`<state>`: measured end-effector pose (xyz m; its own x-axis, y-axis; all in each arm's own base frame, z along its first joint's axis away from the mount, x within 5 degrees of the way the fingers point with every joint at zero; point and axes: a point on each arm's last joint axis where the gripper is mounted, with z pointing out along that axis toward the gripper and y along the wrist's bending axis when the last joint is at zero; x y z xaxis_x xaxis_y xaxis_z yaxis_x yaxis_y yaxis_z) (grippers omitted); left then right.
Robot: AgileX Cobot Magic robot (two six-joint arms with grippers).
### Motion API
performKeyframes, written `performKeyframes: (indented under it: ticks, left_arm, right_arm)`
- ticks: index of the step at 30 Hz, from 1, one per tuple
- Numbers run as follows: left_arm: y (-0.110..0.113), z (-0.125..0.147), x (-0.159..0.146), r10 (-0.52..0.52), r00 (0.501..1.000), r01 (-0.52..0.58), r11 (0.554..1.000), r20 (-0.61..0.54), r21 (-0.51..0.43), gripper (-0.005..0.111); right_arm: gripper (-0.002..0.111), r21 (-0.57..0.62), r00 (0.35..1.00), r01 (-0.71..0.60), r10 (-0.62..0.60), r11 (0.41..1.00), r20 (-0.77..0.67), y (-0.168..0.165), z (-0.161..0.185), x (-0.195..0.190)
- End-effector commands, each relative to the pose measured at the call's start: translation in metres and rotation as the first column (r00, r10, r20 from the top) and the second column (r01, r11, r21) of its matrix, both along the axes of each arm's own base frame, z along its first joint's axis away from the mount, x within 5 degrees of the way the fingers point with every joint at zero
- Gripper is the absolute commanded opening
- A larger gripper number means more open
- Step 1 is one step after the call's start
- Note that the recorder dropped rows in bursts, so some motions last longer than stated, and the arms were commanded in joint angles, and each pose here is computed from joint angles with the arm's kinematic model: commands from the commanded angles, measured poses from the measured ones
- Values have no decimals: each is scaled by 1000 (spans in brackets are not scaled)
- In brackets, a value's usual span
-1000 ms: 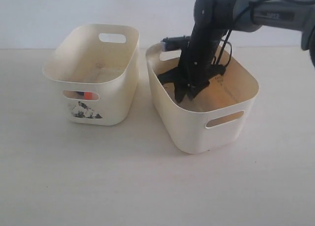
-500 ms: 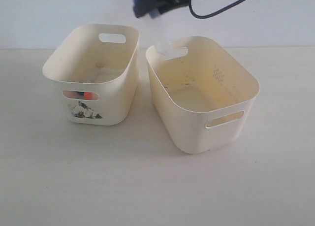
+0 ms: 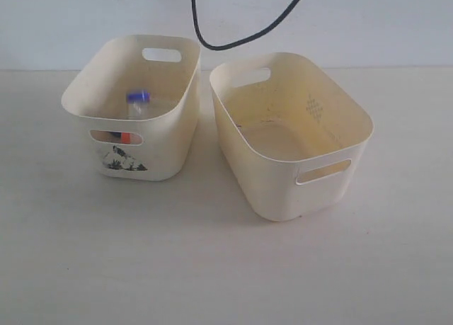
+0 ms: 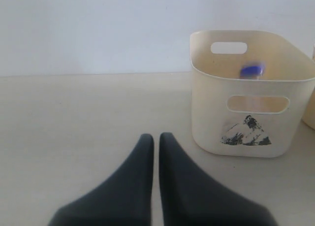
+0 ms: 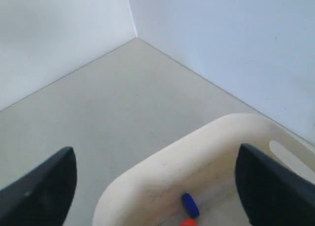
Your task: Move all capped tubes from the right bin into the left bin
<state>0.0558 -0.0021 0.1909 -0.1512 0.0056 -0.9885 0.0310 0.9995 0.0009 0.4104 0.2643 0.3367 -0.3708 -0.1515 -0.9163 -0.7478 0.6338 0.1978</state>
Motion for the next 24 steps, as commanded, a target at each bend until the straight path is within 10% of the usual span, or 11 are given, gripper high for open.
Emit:
performKeyframes:
  ticks: [1,3,15,24]
  left_arm:
    - [0,1,0,3,1000,-3,1000,7,-7,4]
    - [0,1,0,3,1000,-3,1000,7,-7,4]
    - [0,1,0,3,1000,-3,1000,7,-7,4]
    - [0,1,0,3,1000,-3,1000,7,-7,4]
  right_arm:
    - [35,30,997,32,-30,999,-75,5,-9,2]
    - [1,24,991,2,1,1000,-135,5,-9,-4]
    - [0,-432,956,-222,107,874,-275,-41,33,-72]
    - [0,-406,939,-251,120,879,-322,-46,49,-90]
